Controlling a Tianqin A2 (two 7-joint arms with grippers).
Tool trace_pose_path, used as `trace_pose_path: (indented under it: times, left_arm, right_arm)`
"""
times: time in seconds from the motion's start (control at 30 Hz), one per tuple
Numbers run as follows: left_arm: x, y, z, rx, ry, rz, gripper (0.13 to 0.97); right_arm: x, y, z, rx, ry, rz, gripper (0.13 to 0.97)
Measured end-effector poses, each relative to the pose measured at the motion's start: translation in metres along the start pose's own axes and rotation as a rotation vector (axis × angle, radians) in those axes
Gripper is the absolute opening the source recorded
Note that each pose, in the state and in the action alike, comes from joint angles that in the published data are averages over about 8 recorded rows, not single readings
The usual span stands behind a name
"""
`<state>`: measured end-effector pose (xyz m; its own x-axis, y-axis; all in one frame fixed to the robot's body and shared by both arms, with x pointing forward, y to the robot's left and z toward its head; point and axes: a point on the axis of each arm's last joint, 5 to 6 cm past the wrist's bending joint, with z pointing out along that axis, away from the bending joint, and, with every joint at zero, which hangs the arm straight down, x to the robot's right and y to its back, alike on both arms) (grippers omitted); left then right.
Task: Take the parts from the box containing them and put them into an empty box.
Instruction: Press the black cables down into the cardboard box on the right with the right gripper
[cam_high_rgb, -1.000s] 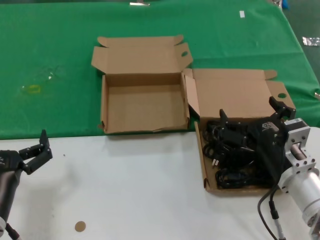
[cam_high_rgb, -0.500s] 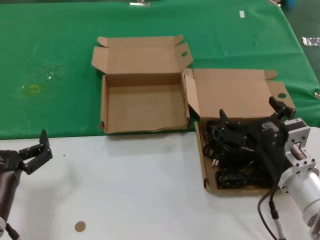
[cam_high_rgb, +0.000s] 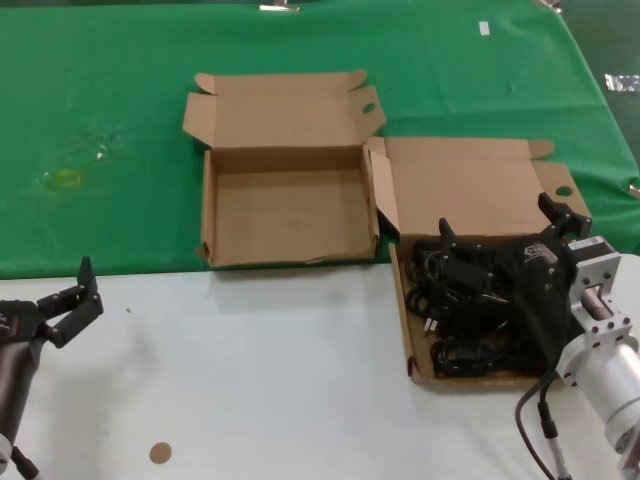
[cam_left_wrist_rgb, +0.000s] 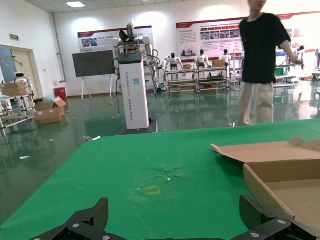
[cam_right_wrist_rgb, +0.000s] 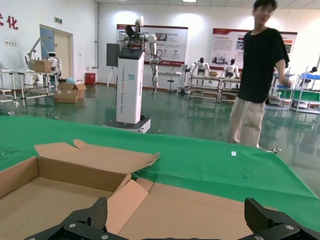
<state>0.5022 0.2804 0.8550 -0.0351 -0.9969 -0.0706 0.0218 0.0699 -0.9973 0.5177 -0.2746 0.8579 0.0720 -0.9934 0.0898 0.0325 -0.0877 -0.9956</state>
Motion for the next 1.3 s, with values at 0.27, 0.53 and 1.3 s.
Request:
trace_pose_path:
  times: [0.27, 0.53, 1.3]
  left_arm:
    - [0.0000, 0.0000, 0.000, 0.000, 0.000, 0.000, 0.864]
    - [0.0000, 0.0000, 0.000, 0.000, 0.000, 0.000, 0.726]
    - [0.0000, 0.0000, 0.000, 0.000, 0.000, 0.000, 0.302]
  right_arm:
    - [-0.002, -0.003, 0.000, 0.003, -0.010, 0.010, 0.966]
    - [0.008, -0.015, -0.002, -0.006, -0.076, -0.036, 0.966]
    - [0.094, -0.114, 0.007, -0.238, -0.668, -0.614, 0.966]
